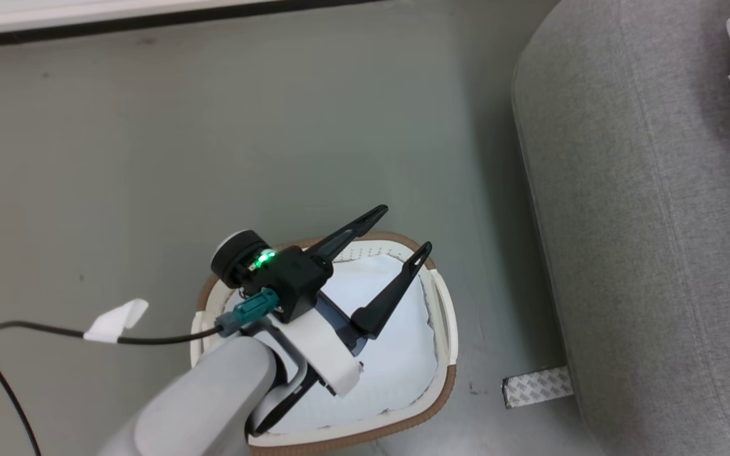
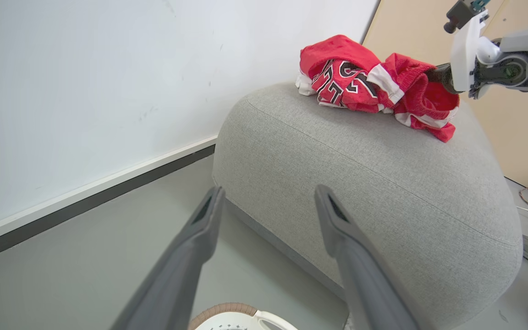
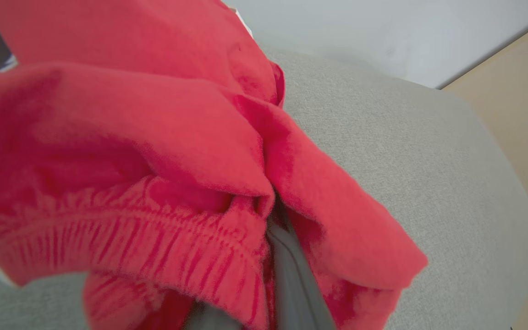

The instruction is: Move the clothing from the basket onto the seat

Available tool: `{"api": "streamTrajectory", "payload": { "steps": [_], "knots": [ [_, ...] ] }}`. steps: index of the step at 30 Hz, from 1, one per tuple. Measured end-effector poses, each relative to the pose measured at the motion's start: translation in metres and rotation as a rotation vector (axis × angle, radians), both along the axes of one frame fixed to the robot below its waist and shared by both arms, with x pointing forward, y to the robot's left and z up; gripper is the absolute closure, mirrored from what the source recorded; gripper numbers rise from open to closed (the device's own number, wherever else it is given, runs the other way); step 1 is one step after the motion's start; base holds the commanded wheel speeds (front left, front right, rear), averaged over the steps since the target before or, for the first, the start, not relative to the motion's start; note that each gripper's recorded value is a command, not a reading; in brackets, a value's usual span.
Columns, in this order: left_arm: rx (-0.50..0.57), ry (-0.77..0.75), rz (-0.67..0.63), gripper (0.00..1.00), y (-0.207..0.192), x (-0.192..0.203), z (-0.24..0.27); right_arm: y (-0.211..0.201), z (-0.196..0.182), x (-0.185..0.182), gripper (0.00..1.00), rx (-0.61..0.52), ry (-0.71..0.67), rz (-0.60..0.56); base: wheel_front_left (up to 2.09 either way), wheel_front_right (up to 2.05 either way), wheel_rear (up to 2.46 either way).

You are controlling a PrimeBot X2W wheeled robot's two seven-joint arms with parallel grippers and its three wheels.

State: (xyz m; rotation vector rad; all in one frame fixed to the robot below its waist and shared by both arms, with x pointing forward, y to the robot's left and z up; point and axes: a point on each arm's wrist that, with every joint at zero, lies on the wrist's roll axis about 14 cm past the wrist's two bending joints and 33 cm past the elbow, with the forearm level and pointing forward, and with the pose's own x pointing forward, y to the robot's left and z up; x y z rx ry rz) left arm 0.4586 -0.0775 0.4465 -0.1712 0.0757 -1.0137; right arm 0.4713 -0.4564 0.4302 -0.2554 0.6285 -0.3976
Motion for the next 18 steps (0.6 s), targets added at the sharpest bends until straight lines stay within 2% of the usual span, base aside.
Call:
{"api": "streamTrajectory", "payload": {
  "steps": [1, 7, 14, 18],
  "knots": [
    [-0.002, -0.001, 0.002, 0.0, 0.0, -0.001, 0.002, 0.002, 0.001, -0.001, 0.0, -0.001, 0.001, 0.007, 0.0, 0.0, 0.0],
    [0.002, -0.018, 0.031, 0.0, 0.002, -0.009, 0.016, 0.019, 0.01, -0.014, 0.0, 0.023, 0.022, 0.055, 0.0, 0.0, 0.0],
    [-0.013, -0.031, 0.136, 0.0, 0.019, -0.022, 0.043, 0.02, 0.051, -0.047, 0.0, 0.017, 0.014, 0.097, 0.0, 0.0, 0.0],
    [-0.018, -0.068, 0.206, 0.0, 0.034, -0.03, 0.065, 0.026, 0.1, -0.054, 0.0, 0.008, -0.117, 0.154, 0.0, 0.0, 0.0]
  ]
}}
